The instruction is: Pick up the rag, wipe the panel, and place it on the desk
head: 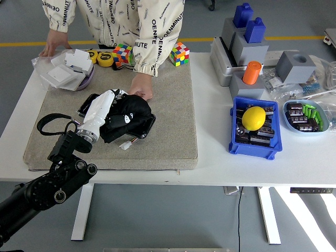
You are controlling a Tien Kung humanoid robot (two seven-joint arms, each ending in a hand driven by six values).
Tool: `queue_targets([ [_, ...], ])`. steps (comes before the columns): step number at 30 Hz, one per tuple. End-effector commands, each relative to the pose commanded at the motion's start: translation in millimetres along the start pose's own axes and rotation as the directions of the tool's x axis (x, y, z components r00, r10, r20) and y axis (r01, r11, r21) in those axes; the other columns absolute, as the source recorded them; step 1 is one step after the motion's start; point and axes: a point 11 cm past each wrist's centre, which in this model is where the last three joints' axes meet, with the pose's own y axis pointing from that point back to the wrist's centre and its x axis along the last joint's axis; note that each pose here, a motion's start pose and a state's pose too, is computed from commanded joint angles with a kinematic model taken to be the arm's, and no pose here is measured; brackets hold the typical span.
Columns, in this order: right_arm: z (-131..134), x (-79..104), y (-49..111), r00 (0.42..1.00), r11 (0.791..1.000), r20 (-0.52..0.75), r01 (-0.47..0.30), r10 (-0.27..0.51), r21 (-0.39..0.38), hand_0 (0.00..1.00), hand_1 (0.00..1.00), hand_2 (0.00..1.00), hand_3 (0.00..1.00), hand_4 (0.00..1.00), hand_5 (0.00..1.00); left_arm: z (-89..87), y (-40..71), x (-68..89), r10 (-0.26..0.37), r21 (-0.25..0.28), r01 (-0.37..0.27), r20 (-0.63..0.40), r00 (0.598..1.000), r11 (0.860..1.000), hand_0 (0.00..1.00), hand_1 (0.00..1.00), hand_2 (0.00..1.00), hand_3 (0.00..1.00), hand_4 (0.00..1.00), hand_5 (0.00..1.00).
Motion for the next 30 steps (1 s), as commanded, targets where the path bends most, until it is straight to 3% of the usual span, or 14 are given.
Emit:
queue_targets([
  [6, -2.5, 0.7, -0.7, 1.0, 1.0, -0.003, 0.0, 0.0, 0.004, 0.522, 0.559, 0.491, 0.523, 0.886, 0.357, -19.3, -10.1, 24.4, 0.079, 0.062, -0.079, 0.003, 0.997, 0.995, 0.279, 0.325, 0.328, 0.571, 0.655, 0.002],
  [12, -4.3, 1.9, -1.2, 1.0, 1.0, -0.007, -0.001, 0.001, 0.008, 0.522, 0.559, 0.49, 0.522, 0.886, 0.358, -39.6, -14.3, 38.4, 0.119, 0.117, -0.12, 0.014, 0.993, 0.986, 0.277, 0.324, 0.327, 0.571, 0.656, 0.002],
  [21, -6.8, 3.9, -1.8, 1.0, 1.0, -0.015, -0.002, 0.003, 0.012, 0.523, 0.558, 0.49, 0.521, 0.885, 0.359, -72.5, -17.4, 63.9, 0.192, 0.206, -0.198, 0.051, 0.98, 0.958, 0.277, 0.323, 0.327, 0.571, 0.656, 0.002],
  [30, -5.4, 5.6, -1.4, 1.0, 1.0, -0.024, -0.002, 0.002, 0.01, 0.523, 0.558, 0.49, 0.521, 0.885, 0.359, -82.7, -14.7, 70.3, 0.224, 0.222, -0.231, 0.057, 0.973, 0.947, 0.276, 0.321, 0.327, 0.57, 0.655, 0.002],
])
